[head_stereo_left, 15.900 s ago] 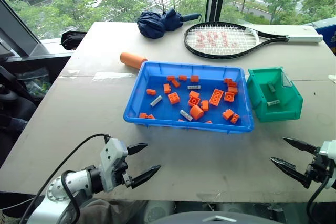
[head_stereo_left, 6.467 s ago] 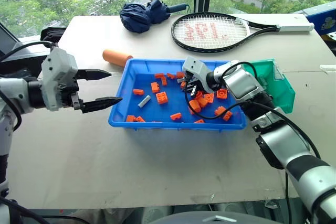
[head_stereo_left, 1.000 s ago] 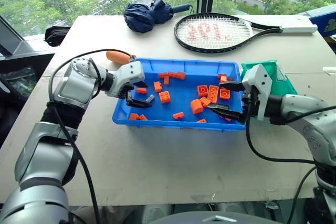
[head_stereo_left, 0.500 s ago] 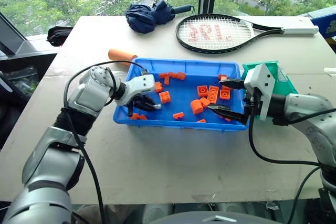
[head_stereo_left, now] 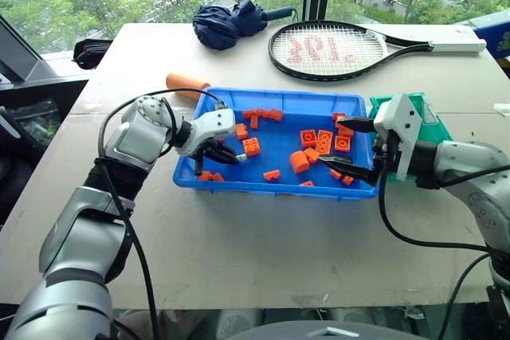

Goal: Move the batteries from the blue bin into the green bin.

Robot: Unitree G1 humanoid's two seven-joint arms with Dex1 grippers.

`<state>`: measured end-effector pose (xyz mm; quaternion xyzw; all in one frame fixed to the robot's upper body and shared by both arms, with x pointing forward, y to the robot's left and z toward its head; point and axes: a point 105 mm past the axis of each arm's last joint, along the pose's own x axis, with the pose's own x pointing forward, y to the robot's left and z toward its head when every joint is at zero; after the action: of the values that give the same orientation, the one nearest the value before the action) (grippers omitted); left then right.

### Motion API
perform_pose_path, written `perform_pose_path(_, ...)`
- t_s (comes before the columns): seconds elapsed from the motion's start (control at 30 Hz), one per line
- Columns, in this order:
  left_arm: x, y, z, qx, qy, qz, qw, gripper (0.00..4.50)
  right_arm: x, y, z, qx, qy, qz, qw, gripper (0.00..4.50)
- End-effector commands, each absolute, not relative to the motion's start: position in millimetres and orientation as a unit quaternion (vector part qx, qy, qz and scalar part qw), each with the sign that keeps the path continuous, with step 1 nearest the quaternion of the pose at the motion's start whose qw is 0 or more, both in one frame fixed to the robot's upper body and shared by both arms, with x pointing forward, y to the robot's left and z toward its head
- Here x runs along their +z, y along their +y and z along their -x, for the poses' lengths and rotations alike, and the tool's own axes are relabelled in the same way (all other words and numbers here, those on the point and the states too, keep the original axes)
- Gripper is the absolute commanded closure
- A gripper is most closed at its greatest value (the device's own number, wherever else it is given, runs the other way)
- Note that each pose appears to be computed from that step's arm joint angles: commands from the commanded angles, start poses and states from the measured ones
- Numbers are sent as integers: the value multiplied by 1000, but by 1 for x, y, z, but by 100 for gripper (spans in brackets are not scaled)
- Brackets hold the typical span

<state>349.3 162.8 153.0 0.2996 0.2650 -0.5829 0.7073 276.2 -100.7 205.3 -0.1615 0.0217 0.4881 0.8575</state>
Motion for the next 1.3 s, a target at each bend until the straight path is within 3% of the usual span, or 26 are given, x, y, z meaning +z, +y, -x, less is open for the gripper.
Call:
perform_pose_path(0.03, 218, 141, -345, -622, 161, -284, 712, 447, 221, -111, -278, 464, -11, 165, 870, 35)
perform_pose_path(0.17, 234, 114, -357, -624, 118, -289, 716, 447, 223, -125, -282, 434, -12, 163, 886, 35)
perform_pose_path(0.33, 208, 79, -378, -613, 118, -358, 695, 447, 222, -135, -279, 411, -8, 165, 896, 35)
perform_pose_path(0.43, 198, 62, -375, -648, 116, -349, 667, 447, 222, -135, -276, 405, -8, 165, 899, 35)
perform_pose_path(0.53, 182, 64, -380, -649, 137, -388, 640, 447, 222, -135, -273, 400, -7, 166, 902, 35)
perform_pose_path(0.87, 161, 60, -391, -642, 158, -433, 613, 447, 218, -129, -267, 406, 7, 157, 900, 35)
perform_pose_path(0.9, 160, 60, -392, -641, 159, -434, 613, 350, 218, -128, -267, 409, 11, 158, 899, 35)
perform_pose_path(0.97, 156, 62, -394, -636, 163, -438, 613, 282, 217, -126, -267, 416, 14, 158, 896, 35)
perform_pose_path(1.07, 156, 62, -397, -629, 160, -436, 624, 131, 218, -124, -268, 421, 15, 158, 893, 35)
perform_pose_path(1.17, 170, 57, -393, -647, 137, -396, 638, 10, 219, -122, -270, 429, 17, 157, 889, 35)
perform_pose_path(1.3, 202, 59, -384, -677, 90, -328, 652, 10, 215, -117, -271, 451, 31, 158, 878, 35)
